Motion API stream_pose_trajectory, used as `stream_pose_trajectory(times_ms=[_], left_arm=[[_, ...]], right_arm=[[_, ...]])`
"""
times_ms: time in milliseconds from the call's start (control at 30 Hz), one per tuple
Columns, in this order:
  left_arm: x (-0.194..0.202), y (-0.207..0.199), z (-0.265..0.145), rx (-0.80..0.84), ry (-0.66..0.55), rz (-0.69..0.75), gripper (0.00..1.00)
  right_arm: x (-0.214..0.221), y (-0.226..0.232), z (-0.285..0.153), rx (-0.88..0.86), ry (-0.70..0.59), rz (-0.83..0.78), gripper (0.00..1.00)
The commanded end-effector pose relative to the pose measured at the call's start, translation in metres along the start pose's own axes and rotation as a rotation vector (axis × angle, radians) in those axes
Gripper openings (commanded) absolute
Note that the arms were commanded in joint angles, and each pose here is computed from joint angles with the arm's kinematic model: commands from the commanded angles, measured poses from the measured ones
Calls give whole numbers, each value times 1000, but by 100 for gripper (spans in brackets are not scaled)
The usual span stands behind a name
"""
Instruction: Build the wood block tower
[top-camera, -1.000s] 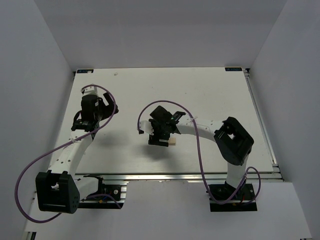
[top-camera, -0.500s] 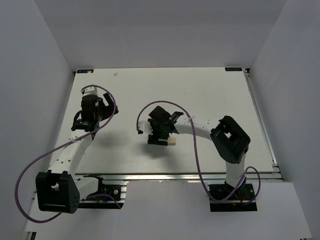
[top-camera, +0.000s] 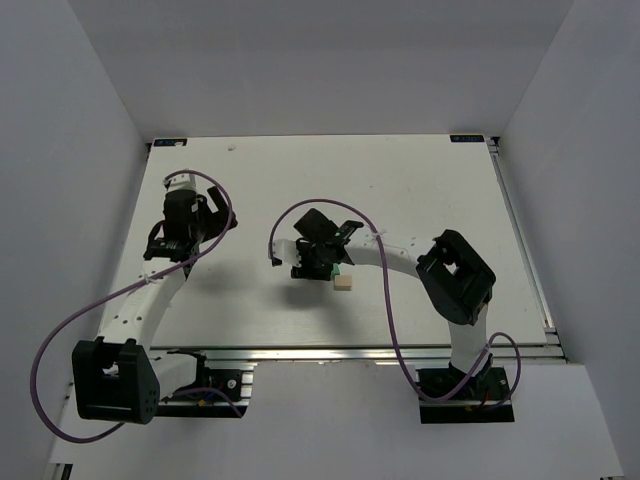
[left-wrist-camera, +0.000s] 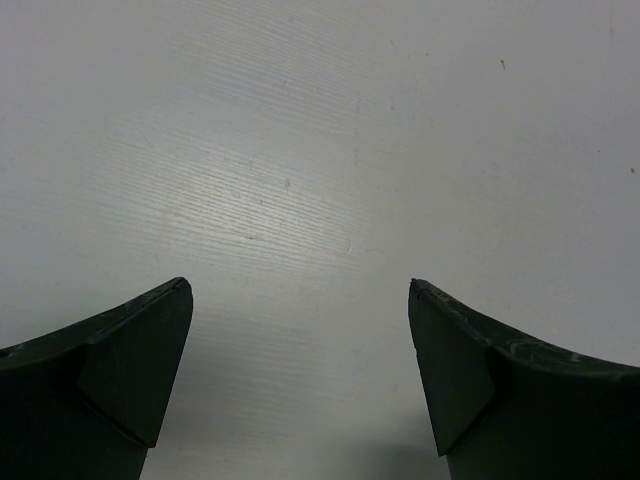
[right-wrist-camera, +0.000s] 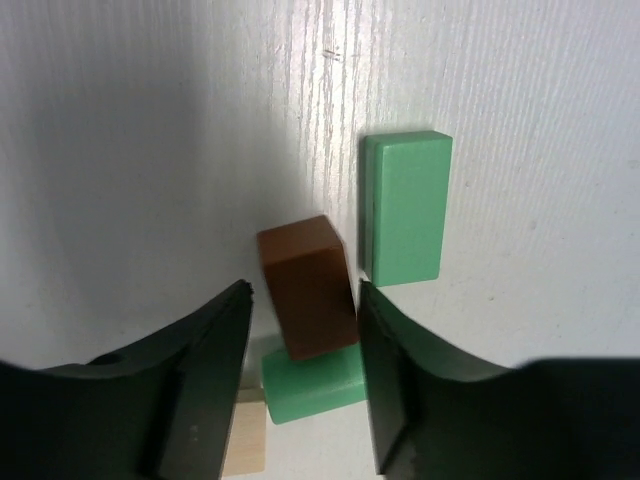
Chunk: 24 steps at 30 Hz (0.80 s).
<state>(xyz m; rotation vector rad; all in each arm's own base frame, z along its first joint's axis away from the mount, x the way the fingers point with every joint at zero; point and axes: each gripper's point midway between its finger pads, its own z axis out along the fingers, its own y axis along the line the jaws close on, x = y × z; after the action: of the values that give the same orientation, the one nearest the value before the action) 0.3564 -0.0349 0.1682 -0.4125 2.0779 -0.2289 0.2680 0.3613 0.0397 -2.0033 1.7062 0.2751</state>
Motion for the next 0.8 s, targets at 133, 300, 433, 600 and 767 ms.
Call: stream_pose_trajectory(times_ms=[133,300,433,600,767], left_arm=[[-4,-1,0,-2,-5,6,98],[-4,0,0,-5,-6,5,98],[-4,0,0,-5,-6,5,98],[-4,-1,-1,-1,-4,7,98],[-7,1,-3,-10,-17,7,98]], right_arm=[[-15,-8,-2,10,-29,-20,47],[-14,-9,-3,17,-23,-25,39],[-18,-11,-8,20,-34,-44,23],[-26,-20,-26,47,-40,-87,19],[-21,-20,-37,79,-29,-108,8]])
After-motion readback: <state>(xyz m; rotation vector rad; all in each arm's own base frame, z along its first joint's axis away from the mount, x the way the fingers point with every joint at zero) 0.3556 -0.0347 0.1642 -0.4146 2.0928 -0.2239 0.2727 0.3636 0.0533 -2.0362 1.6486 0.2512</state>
